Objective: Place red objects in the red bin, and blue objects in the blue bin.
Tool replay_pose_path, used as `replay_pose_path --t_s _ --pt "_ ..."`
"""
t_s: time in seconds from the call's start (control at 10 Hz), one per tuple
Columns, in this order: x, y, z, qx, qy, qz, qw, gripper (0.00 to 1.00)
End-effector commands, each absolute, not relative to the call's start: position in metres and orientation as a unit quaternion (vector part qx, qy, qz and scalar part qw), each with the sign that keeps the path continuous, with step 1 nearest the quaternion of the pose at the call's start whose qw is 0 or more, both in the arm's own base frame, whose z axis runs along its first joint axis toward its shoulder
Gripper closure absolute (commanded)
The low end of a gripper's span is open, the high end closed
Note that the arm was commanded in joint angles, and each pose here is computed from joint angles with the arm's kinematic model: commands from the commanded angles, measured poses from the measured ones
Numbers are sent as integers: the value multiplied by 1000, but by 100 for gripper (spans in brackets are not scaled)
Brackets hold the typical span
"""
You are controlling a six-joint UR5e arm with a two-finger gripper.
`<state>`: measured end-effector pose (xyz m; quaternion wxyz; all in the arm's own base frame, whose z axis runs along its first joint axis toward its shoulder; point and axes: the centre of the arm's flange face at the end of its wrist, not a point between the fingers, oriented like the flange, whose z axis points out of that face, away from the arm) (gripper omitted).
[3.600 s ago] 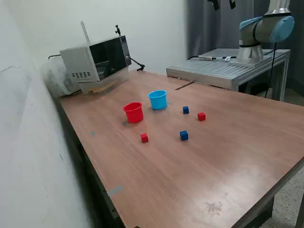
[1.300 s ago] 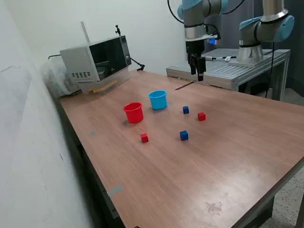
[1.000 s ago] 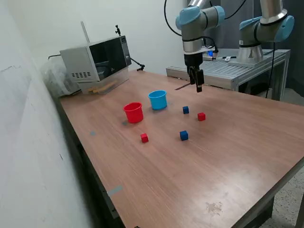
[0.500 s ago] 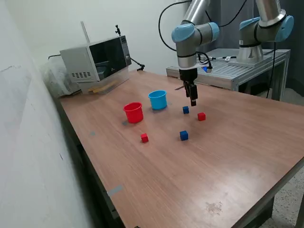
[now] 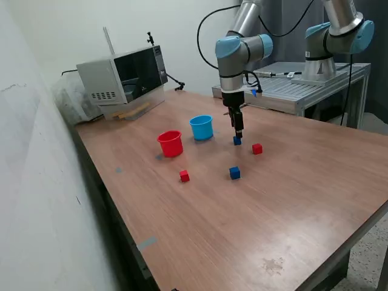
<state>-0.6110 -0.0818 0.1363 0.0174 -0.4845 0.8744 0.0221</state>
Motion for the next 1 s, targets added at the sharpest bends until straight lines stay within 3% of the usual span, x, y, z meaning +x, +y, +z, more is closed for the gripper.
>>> replay_pose_path --t_s 0.0,0.9 --pt "-613 -68 136 -474 880 24 15 0" --pt "-609 -75 120 -480 877 20 23 0"
